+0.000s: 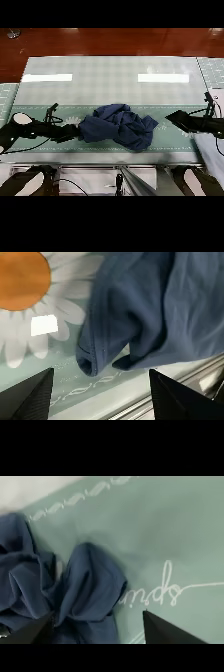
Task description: Fold the shirts.
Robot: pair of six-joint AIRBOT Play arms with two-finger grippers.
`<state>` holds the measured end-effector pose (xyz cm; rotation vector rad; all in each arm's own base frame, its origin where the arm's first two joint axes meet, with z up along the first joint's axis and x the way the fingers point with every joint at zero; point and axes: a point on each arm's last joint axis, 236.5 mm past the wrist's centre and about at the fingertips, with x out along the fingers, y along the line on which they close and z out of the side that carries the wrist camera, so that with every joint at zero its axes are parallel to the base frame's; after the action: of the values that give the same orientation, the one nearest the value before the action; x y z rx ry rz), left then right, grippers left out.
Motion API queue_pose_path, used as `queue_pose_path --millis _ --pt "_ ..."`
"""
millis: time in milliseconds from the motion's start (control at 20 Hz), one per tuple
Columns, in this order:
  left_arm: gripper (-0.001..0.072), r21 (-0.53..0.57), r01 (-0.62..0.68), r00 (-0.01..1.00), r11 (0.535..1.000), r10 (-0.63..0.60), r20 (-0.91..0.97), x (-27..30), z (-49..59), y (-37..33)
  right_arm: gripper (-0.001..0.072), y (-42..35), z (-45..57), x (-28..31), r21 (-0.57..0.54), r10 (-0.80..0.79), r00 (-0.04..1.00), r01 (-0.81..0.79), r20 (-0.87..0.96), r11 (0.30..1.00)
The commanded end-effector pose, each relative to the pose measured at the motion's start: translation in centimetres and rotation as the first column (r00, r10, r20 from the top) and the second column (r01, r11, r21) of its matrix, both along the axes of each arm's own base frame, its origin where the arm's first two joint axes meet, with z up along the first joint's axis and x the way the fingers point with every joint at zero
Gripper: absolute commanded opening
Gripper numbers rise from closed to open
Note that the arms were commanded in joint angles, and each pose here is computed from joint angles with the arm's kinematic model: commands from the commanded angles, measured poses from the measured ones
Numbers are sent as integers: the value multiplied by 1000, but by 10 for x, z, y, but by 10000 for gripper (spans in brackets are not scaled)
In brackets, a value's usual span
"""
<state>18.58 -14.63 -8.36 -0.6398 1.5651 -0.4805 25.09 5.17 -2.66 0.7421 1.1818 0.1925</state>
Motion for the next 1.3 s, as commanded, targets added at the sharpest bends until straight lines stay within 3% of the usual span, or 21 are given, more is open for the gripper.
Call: queue_pose_path --millis 0,100,150,200,250,800,1250 --pt "703 -82 68 997 994 -65 42 1 -3 -27 619 19 -13 -19 15 73 996 -72 -44 997" --pt "690 -89 77 994 993 -69 82 7 -5 -38 619 31 -21 -30 15 115 990 -114 -80 993" --pt "519 -83 108 990 991 -100 101 7 -8 -41 619 37 -26 -38 16 142 985 -141 -101 990" --pt "82 -82 131 986 988 -121 111 5 -9 -42 619 42 -31 -45 14 162 979 -161 -123 987" --pt "19 -82 136 985 987 -126 114 5 -10 -42 619 48 -36 -53 18 183 972 -182 -146 983" --pt "19 -82 135 985 987 -125 115 5 -10 -42 619 97 -53 -98 26 331 904 -336 -271 941" --pt "19 -100 116 988 988 -105 116 8 -7 -45 619 112 -72 -55 40 257 925 -256 -280 966"
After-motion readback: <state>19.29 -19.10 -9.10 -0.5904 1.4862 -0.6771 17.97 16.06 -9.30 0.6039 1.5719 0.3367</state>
